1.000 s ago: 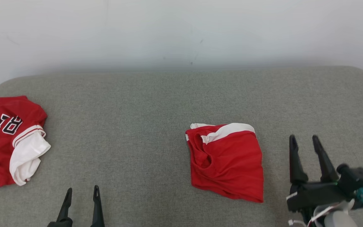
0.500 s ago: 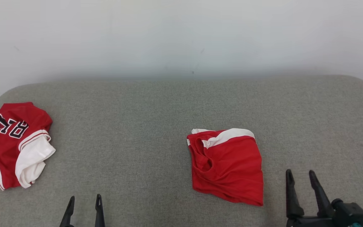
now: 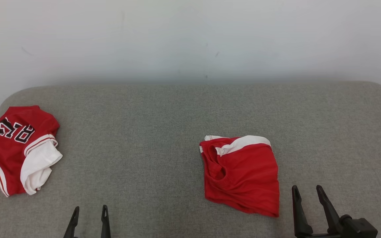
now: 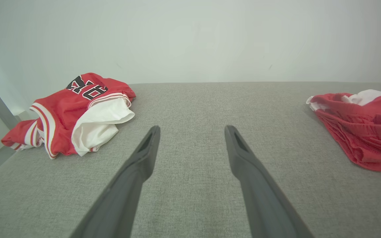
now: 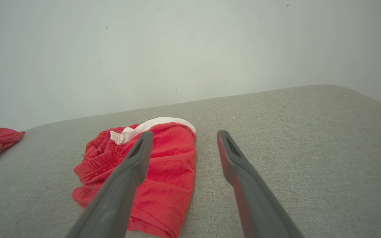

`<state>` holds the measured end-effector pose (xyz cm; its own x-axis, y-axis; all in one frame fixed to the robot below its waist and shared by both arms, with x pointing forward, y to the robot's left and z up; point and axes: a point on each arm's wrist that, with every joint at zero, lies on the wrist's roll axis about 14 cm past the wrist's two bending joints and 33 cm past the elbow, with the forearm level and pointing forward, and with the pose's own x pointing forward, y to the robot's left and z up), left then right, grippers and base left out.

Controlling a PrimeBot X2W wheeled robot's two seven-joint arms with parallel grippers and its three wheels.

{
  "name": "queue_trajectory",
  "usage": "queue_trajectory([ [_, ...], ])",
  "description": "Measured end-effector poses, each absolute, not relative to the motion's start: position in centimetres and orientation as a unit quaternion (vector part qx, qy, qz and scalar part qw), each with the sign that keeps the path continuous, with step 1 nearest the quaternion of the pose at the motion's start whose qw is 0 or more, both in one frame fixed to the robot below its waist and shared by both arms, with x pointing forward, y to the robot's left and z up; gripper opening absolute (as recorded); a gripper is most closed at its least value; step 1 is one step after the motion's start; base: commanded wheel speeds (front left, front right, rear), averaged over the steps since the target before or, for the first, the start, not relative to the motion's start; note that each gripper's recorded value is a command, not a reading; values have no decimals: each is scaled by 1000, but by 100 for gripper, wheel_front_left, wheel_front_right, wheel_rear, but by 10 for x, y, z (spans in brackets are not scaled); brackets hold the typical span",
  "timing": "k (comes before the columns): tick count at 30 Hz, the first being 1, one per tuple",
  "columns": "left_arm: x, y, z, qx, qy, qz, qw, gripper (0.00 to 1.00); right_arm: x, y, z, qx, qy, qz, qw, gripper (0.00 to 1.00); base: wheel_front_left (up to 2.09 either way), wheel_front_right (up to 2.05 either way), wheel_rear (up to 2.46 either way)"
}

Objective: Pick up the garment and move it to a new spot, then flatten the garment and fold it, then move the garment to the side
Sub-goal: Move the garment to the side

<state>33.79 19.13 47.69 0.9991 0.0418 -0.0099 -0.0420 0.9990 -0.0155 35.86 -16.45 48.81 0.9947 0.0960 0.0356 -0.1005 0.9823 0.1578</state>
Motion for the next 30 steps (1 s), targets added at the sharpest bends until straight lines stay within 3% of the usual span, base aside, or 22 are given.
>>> queue_trajectory([
  [30, 334, 199, 474, 9, 10, 35, 999, 100, 358, -164, 484, 70, -7, 51, 996, 100, 0, 0, 0],
])
